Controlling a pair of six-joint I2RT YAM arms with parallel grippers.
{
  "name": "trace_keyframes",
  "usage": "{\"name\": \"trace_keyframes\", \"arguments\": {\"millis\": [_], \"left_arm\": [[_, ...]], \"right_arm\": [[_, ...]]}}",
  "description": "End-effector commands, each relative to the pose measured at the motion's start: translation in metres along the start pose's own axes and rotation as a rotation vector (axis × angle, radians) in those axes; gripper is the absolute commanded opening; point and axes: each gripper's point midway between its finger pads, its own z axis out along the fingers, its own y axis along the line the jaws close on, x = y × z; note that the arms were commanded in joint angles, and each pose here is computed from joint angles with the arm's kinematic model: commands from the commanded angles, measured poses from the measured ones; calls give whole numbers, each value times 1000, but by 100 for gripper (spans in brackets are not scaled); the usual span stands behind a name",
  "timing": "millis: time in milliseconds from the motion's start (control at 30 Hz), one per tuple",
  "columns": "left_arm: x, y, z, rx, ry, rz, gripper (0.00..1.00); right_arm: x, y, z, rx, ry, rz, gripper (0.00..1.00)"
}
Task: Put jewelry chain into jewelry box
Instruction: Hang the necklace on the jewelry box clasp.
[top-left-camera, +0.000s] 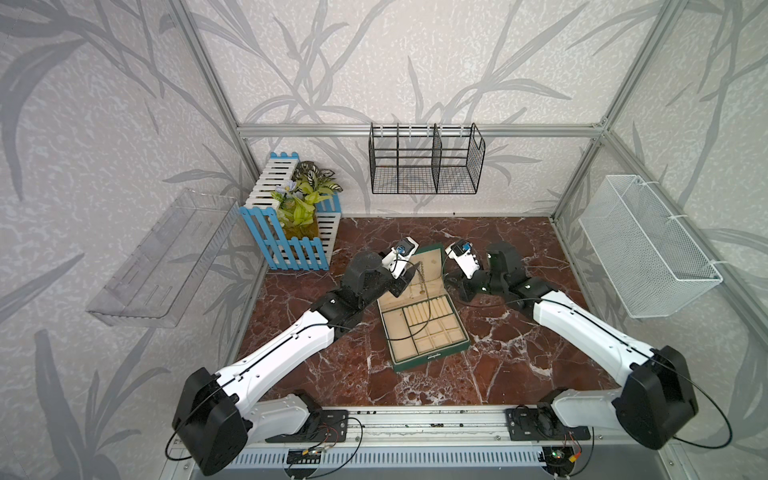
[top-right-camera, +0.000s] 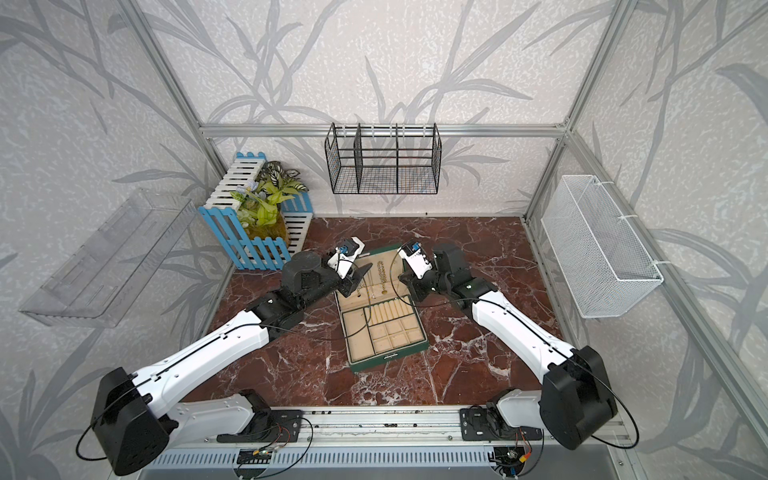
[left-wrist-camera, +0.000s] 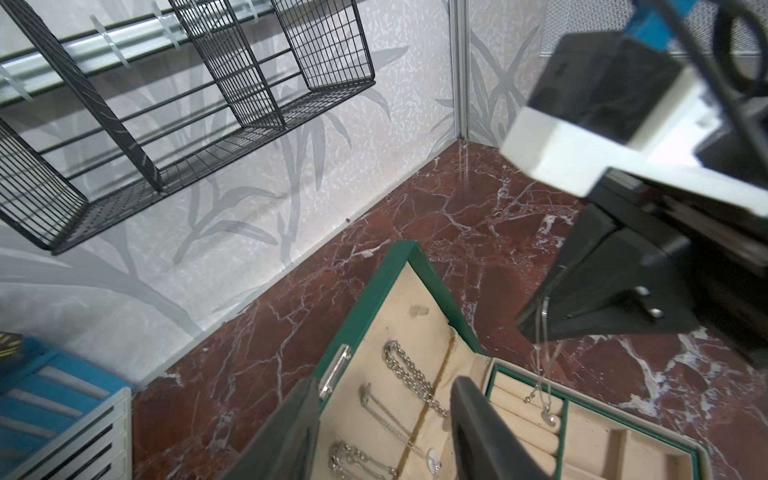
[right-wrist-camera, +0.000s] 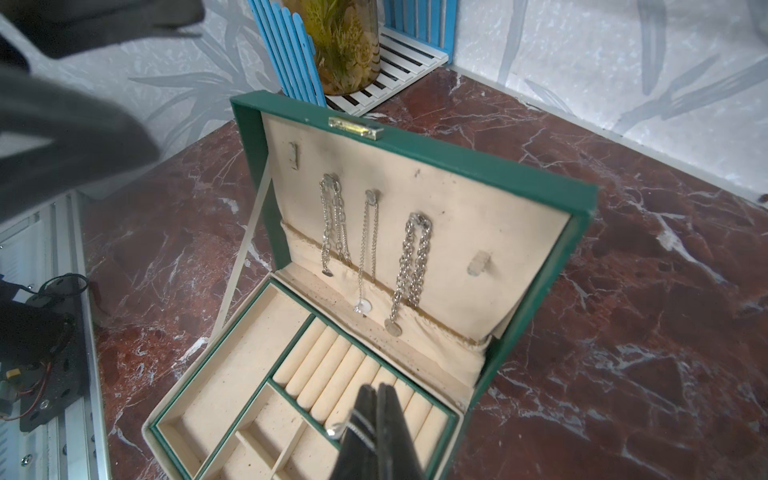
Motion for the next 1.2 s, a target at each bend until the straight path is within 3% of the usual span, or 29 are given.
{"name": "trace_keyframes", "arguments": {"millis": [0,600,1000,1167], "left_arm": [[11,-10,-3,51,10,-87,54],[43,-21,22,78,20,-191,52],[56,-28,34,104,46,-215,50],[60,-27,34,95,53,-220,49]], "right_arm": [[-13,1,9,-29,8,-34,0],[-34,-42,60,96,44,28,0],[-27,-66,58,233,98,77,0],[-5,-71,65,252,170,108,0]]}}
